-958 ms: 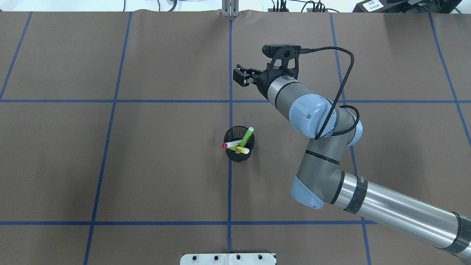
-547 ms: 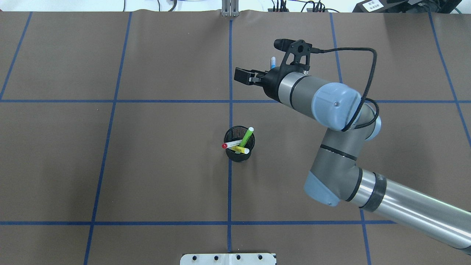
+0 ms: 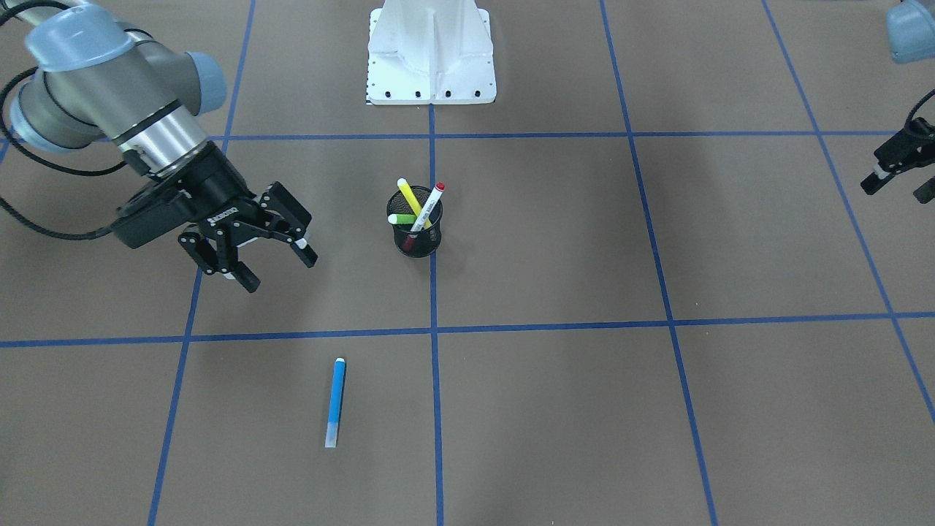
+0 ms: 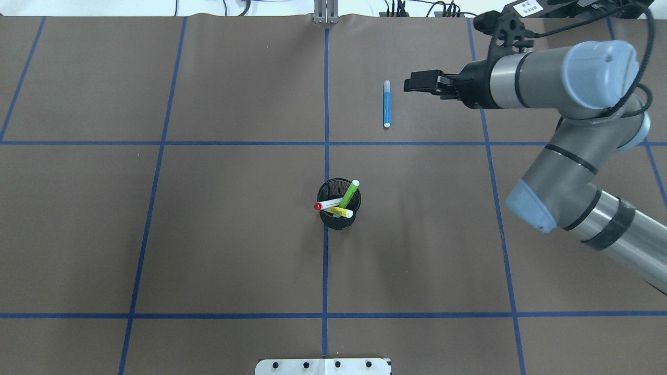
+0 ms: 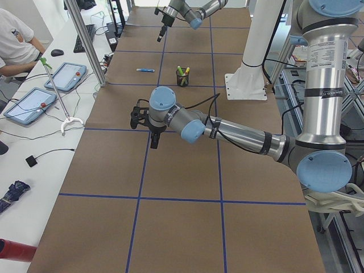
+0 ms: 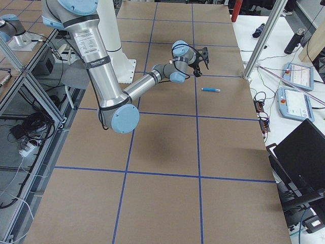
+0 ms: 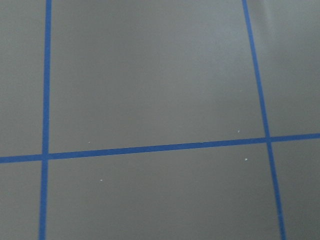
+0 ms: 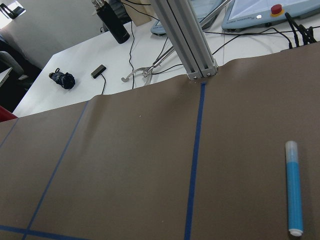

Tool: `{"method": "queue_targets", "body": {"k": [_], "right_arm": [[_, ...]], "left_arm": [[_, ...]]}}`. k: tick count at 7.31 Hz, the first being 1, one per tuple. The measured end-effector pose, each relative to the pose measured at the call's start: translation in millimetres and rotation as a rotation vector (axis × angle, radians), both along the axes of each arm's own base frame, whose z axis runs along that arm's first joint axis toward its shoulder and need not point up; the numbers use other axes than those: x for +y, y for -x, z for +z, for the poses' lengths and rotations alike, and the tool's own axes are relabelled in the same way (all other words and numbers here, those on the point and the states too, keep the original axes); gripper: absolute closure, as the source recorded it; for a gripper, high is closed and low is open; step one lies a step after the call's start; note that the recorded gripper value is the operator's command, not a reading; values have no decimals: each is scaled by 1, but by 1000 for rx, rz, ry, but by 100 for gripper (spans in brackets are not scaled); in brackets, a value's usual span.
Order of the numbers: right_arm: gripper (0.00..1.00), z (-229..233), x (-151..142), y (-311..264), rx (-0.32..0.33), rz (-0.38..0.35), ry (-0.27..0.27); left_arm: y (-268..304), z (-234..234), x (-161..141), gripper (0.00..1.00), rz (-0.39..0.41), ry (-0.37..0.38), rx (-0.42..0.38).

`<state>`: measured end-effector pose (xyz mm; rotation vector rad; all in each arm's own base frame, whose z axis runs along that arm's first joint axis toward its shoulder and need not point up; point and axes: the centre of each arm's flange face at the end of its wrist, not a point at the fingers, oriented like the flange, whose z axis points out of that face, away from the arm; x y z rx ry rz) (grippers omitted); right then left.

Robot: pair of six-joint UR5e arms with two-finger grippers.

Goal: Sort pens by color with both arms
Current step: 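Open the right gripper and raise it while the left arm moves in, then lower the left gripper to the pen cup while the right gripper withdraws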

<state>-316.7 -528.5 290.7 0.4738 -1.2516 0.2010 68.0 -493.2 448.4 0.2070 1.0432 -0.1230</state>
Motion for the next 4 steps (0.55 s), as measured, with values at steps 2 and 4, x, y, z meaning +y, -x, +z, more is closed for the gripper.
{"method": "queue_targets", "body": {"k": [2,4], "right_arm": [[0,56,-14,-60,43,-61,57],[0,114,-34,-105,97,-128,83]], "left_arm": [[-76,-80,-14,1,-28,110,104],[-191,-165,-9,1,1,134,163]]}}
